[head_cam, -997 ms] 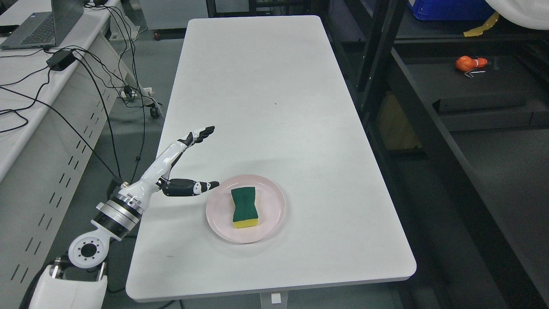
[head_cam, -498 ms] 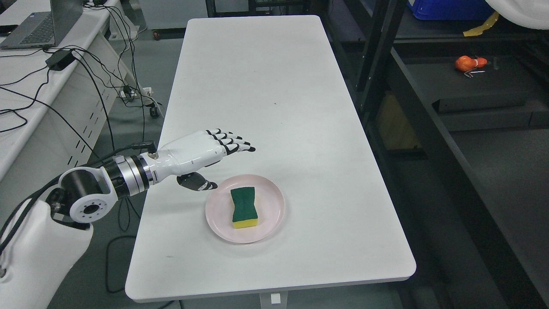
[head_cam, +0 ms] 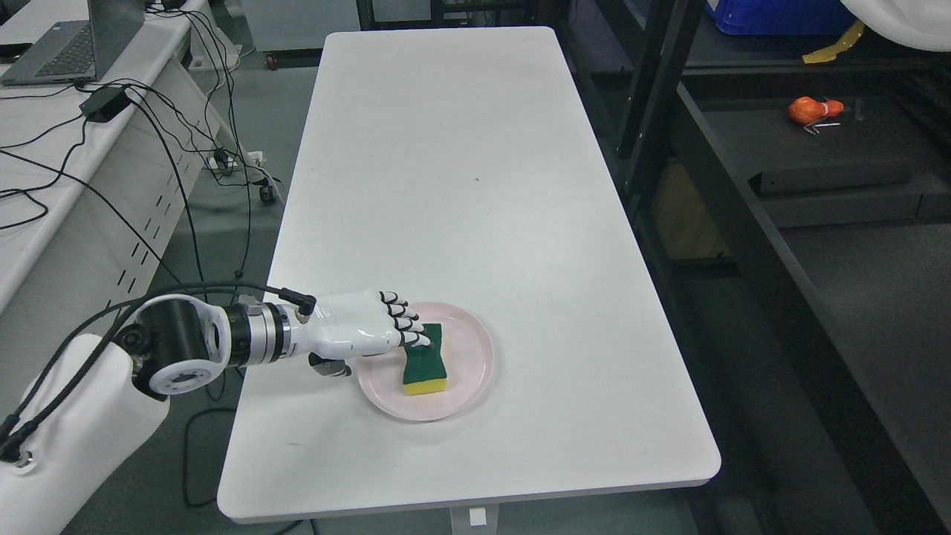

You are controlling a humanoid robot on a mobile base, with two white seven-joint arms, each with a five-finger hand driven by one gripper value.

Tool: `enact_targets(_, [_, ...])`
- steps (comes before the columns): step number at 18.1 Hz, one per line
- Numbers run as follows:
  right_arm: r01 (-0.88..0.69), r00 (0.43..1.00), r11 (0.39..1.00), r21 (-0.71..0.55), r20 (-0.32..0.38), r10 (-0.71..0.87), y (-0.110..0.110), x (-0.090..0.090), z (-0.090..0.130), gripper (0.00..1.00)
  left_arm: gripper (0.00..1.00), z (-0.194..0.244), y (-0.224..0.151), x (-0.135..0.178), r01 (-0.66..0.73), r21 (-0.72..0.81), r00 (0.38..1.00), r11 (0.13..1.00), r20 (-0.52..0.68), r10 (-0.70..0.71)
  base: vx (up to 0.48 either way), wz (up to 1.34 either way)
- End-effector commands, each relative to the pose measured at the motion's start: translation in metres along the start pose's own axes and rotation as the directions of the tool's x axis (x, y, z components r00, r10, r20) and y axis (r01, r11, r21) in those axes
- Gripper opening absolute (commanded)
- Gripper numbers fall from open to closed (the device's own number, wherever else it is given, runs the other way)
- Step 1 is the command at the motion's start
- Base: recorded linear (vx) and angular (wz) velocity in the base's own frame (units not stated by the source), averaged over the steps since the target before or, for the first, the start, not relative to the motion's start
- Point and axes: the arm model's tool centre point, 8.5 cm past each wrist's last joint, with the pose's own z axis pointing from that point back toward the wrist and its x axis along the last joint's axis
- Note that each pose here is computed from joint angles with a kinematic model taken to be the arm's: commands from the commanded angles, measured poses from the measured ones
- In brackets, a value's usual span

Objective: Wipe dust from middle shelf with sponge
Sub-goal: 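Close the left hand around the green-and-yellow sponge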

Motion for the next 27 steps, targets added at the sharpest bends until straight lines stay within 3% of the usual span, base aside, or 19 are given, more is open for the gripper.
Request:
enact_targets(1, [0.003,1.000,1.000,-0.014,0.023,-0.003,-0.010,0.010,0.000,1.00,0.94,-0.010,-0.024,-0.002,0.061,-0.168,0.998,0.984,0.020,-0.058,0.000,0.00])
enact_targets(7, [0.003,1.000,1.000,-0.014,0.023,-0.003,-0.010,0.010,0.000,1.00,0.94,-0.004,0.031,-0.024,0.102,-0.051,0.994,0.993,-0.043,-0.104,0.000,0.00])
enact_targets(15, [0.003,1.000,1.000,-0.014,0.023,-0.003,-0.010,0.010,0.000,1.00,0.91,-0.061,0.040,-0.003,0.095,-0.036,0.995,0.995,-0.008,-0.095,0.000,0.00])
enact_targets(27, [0.003,1.000,1.000,-0.014,0.023,-0.003,-0.010,0.010,0.000,1.00,0.90,-0.083,0.014,0.030,0.032,-0.026,0.997,0.999,0.072,-0.030,0.000,0.00])
